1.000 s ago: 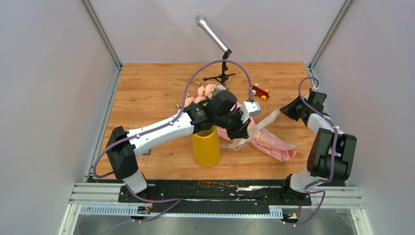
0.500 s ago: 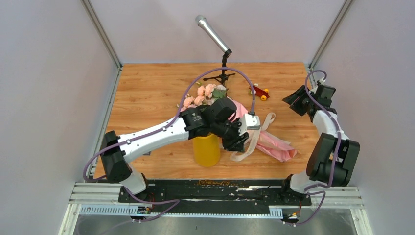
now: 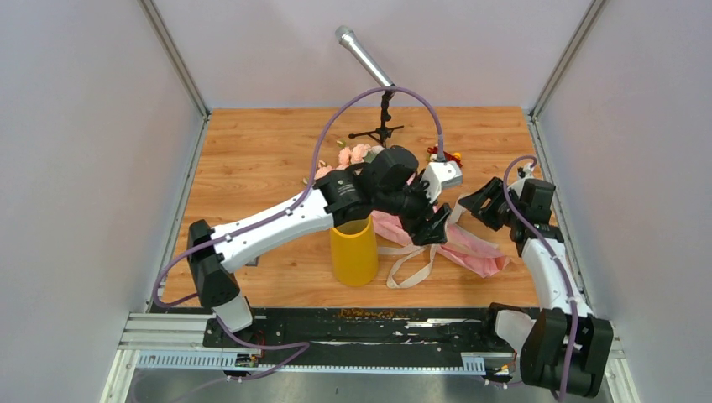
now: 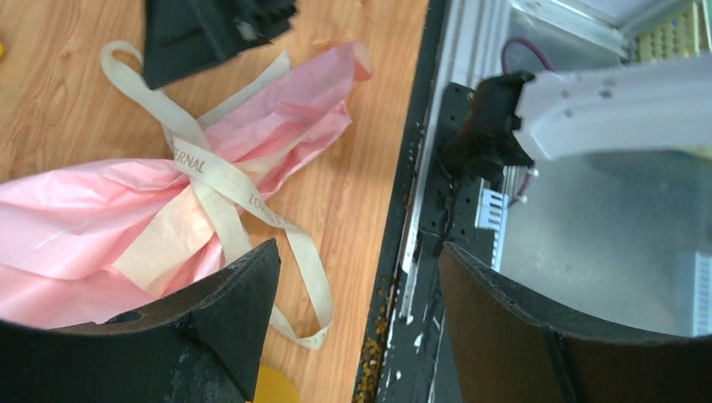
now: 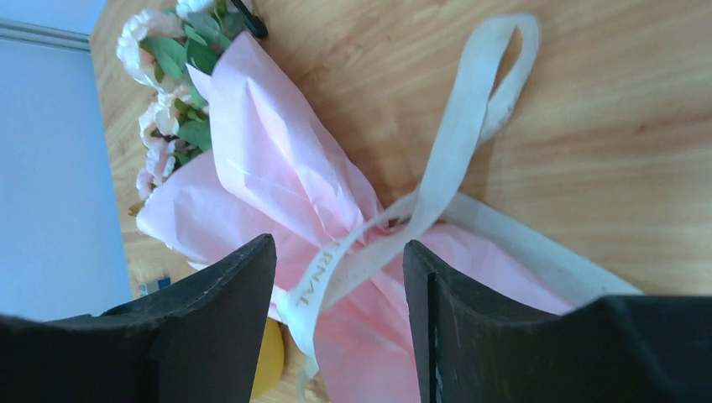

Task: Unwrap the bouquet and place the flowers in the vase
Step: Untie the ribbon from the wrapping paper.

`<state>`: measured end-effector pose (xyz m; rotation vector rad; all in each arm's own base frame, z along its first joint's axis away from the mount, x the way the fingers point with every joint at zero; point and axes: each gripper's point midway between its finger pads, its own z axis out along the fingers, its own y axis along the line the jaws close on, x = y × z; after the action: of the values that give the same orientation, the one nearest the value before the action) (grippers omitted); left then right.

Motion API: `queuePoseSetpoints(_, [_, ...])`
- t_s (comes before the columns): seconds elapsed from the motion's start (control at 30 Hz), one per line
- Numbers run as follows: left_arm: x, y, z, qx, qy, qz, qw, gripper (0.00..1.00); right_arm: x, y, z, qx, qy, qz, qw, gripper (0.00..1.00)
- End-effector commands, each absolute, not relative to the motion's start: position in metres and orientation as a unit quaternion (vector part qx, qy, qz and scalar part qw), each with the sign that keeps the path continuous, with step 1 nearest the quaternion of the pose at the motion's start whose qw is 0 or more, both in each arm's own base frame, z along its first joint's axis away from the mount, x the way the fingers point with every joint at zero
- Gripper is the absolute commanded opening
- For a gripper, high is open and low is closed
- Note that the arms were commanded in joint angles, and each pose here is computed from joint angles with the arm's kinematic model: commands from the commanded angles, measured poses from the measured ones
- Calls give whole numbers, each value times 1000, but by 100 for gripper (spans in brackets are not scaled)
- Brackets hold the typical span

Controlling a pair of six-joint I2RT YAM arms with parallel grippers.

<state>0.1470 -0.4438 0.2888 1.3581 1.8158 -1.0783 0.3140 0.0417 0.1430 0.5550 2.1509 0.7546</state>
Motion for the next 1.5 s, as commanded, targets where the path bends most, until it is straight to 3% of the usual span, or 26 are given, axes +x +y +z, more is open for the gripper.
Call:
queuePoseSetpoints(0.0, [174,-469,257,433,761,-382,297,77,299,39,141,255,834,282,401,57])
queuePoseSetpoints(0.3, [217,-498,190,388,823,-298,288,76,287,10,145,304,817,214,440,57])
queuePoseSetpoints(0.47, [231,-501,162,392,841,-250,276,71,282,1,145,313,813,199,449,57])
queuePoseSetpoints(0.5, [237,-496,149,391,849,-225,276,66,281,0,144,313,812,194,452,57])
queuePoseSetpoints(0.97, [240,-501,113,387,860,-211,257,60,273,1,137,308,816,191,450,56])
queuePoseSetpoints(1.27, [243,-495,127,383,857,-206,276,36,271,5,137,300,817,199,451,56])
queuePoseSetpoints(1.47, [229,-492,161,395,833,-253,294,20,276,36,147,229,822,278,441,58])
